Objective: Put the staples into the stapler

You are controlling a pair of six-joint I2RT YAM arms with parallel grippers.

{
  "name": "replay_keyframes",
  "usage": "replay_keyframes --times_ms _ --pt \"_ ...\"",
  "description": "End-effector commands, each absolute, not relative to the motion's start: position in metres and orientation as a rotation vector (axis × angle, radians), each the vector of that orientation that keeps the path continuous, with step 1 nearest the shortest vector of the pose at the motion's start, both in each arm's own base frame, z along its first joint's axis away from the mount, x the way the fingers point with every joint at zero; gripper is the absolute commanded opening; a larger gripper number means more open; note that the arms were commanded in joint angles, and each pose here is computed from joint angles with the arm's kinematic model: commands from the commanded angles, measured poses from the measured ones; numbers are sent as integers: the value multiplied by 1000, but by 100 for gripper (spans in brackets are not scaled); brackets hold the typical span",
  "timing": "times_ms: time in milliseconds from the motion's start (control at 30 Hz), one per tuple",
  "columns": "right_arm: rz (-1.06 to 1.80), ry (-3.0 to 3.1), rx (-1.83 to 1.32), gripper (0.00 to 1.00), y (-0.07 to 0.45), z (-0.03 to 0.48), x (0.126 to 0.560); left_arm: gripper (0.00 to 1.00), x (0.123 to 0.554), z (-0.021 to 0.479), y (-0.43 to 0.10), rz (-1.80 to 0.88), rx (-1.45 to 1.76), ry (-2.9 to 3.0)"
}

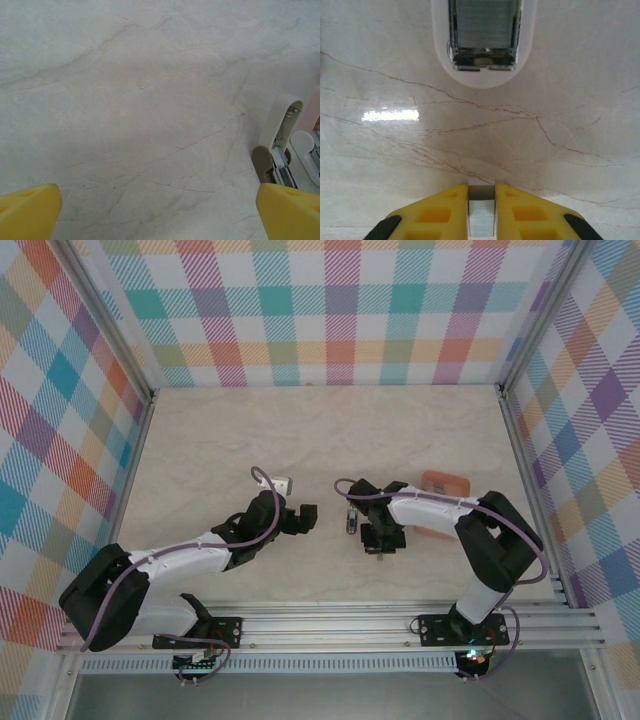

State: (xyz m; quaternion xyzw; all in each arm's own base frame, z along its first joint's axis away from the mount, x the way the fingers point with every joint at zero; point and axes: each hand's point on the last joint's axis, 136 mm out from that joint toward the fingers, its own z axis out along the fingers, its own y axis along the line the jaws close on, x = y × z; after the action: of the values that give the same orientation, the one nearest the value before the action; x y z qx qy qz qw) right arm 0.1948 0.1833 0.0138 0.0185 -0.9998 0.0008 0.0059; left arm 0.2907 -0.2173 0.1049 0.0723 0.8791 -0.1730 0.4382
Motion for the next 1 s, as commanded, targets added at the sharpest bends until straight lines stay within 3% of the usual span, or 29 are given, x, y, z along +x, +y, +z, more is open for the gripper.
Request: replay_keyframes --times_ms 0,67,367,967 --pt "30 -3096 37 23 182 14 189 100 291 110 -220 -422 193 2163" --pt "38 -3108 31 27 181 23 191 100 290 114 -222 -421 221 2162" --pt "-140 -3083 -37 28 184 61 186 100 290 120 -225 -411 260 2172" --pt "-113 -2966 -90 32 178 37 191 100 289 117 -223 -413 246 2178"
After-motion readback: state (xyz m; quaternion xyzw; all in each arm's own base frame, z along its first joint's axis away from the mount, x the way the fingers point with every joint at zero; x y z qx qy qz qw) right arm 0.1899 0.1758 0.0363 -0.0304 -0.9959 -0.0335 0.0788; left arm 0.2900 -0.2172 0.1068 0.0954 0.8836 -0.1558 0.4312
